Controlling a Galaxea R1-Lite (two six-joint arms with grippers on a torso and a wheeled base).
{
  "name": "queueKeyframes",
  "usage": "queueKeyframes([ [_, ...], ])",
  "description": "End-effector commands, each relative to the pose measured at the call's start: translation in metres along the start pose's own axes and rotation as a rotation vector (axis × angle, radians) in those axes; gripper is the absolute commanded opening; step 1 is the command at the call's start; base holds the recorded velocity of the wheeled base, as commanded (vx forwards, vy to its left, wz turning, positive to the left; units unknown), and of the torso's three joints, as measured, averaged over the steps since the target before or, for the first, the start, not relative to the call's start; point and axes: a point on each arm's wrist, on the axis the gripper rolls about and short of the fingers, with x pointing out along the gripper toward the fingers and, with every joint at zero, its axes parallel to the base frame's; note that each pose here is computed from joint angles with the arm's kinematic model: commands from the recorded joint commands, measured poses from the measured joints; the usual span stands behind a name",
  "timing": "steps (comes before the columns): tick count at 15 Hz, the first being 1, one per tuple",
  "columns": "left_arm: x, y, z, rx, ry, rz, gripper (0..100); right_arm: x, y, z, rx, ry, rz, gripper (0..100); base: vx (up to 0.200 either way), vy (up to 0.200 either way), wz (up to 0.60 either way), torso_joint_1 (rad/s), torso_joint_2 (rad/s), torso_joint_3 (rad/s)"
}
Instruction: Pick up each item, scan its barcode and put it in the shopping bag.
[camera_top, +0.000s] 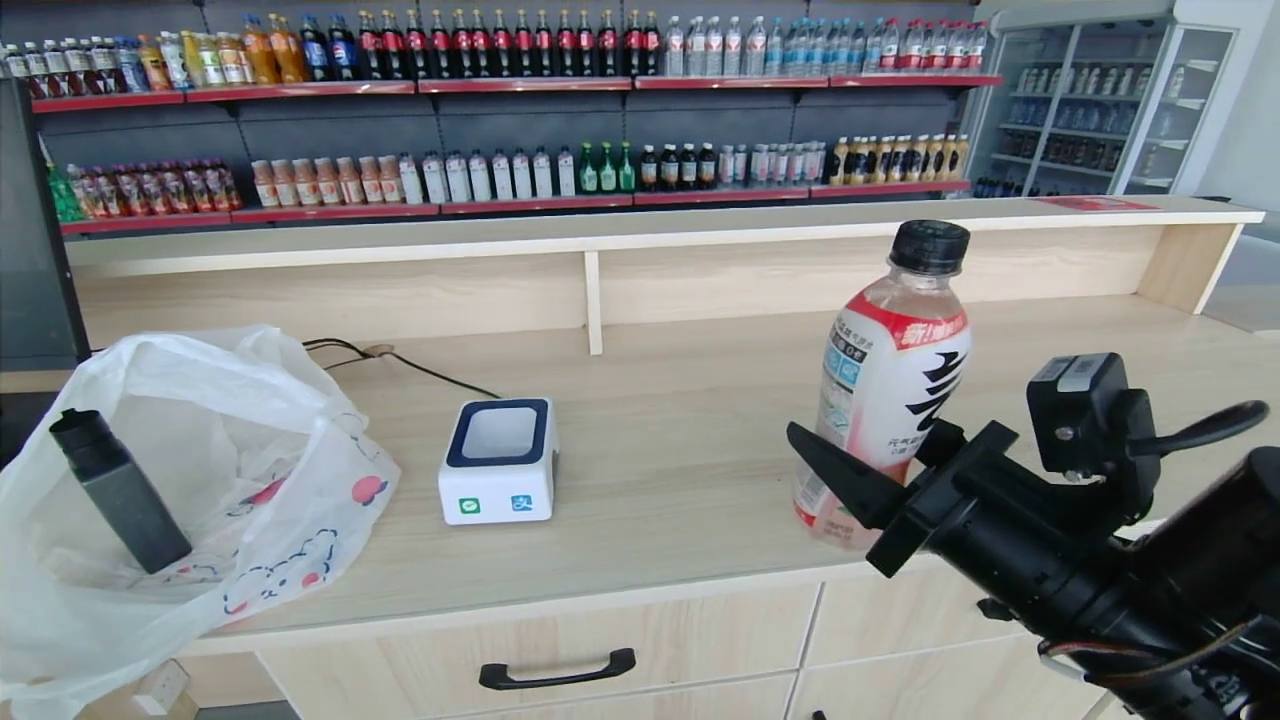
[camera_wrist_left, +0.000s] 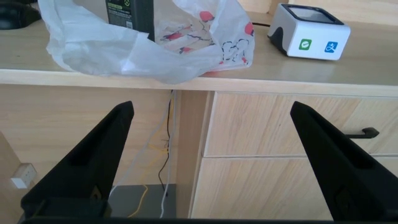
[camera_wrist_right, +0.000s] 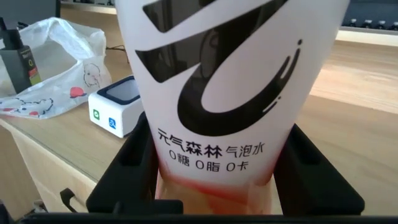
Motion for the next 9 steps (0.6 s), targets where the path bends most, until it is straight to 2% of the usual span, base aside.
queueKeyframes([
  [1,0.0001,0.0000,0.0000,0.000,0.001,0.001,100,0.0016,-0.0007,-0.0025,-0.001,0.012,-0.005,0,0.000,0.000,0.00,0.000,0.00,0.000],
  [9,0.0001,0.0000,0.0000,0.000,0.001,0.001,100,0.0069,-0.0073,0.0052,0.015,-0.028,-0.031,0,0.000,0.200,0.00,0.007,0.00,0.000],
])
